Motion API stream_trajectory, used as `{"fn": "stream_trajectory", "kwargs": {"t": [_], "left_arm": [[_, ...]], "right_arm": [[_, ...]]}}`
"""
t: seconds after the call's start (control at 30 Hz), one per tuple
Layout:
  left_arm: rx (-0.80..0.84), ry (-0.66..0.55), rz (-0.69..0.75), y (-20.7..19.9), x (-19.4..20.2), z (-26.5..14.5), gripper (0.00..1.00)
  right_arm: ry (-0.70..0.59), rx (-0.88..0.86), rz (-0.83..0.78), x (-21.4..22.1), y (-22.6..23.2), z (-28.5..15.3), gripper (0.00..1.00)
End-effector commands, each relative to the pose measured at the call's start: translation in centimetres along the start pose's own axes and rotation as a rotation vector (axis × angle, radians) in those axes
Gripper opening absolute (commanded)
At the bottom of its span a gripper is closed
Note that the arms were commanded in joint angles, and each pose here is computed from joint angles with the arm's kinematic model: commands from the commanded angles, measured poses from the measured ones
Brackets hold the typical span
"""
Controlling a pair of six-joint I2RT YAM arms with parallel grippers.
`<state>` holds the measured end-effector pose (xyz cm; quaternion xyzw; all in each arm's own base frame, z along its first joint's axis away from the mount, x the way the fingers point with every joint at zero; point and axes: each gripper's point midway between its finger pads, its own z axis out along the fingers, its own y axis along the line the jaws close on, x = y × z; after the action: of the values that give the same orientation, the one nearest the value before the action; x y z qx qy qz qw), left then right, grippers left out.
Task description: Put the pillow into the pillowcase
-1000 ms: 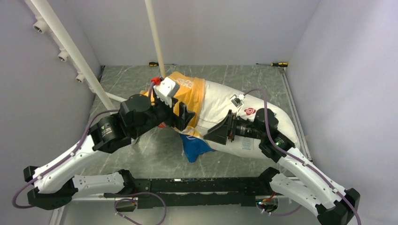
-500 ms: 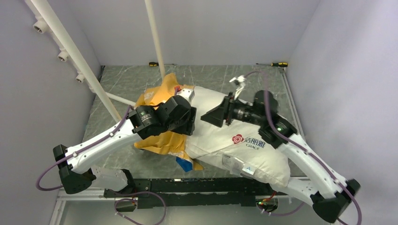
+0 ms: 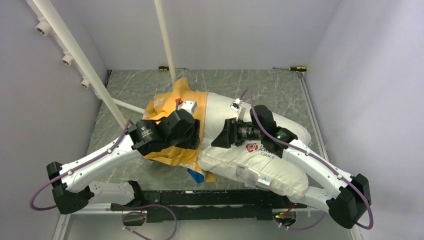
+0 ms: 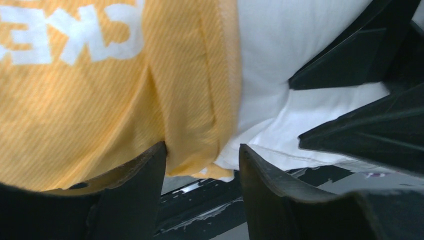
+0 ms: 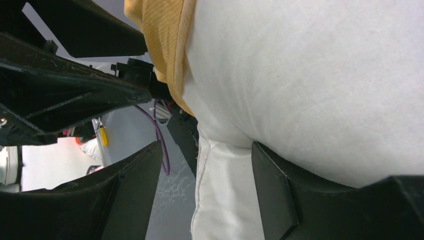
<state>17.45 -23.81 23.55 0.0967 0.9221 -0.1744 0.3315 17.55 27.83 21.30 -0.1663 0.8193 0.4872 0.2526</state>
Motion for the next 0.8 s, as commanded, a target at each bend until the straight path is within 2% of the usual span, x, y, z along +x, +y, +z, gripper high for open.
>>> {"fn": "stream_trajectory", "kwargs": {"t": [0.0,0.07,0.13,0.17,0.2,0.27,0.37,0.57,0.67,0.77], "left_arm": [[0.092,-0.033,-0.003,-2.6,-1.1,1.6,0.63],[0.088,-0.025,-0.003,-2.8,-0.9,2.4,0.63],[0.040,-0.017,-0.004,-2.1,-0.6,3.2,0.56],[0.013,-0.013,-0.006,-1.7,-0.5,3.5,0.48],[-0.016,-0.015,-0.008,-1.3,-0.5,3.6,0.35],[-0.039,-0.019,-0.014,-1.1,-0.8,3.5,0.00],[0.035,-0.034,0.010,-2.5,-1.8,2.6,0.00],[0.249,-0.064,0.058,-6.2,-3.7,-0.7,0.00],[0.383,-0.078,0.078,-8.2,-4.2,-2.8,0.00],[0.432,-0.105,0.081,-8.6,-4.9,-4.7,0.00]], "right_arm": [[0.029,0.076,-0.018,0.8,-2.0,0.1,0.71],[0.038,0.083,-0.015,1.1,-2.3,0.3,0.72],[0.043,0.080,-0.008,1.2,-2.5,0.5,0.72],[0.043,0.075,-0.006,1.3,-2.5,0.6,0.72],[0.043,0.075,-0.004,1.3,-2.6,0.7,0.71],[0.047,0.073,-0.004,1.4,-2.7,0.9,0.69],[0.059,0.050,-0.010,1.7,-2.7,1.3,0.69],[0.028,0.032,-0.042,0.9,-2.7,3.1,0.74],[-0.014,0.031,-0.064,0.1,-2.9,4.6,0.74],[-0.041,0.041,-0.070,-0.4,-3.4,6.0,0.71]]}}
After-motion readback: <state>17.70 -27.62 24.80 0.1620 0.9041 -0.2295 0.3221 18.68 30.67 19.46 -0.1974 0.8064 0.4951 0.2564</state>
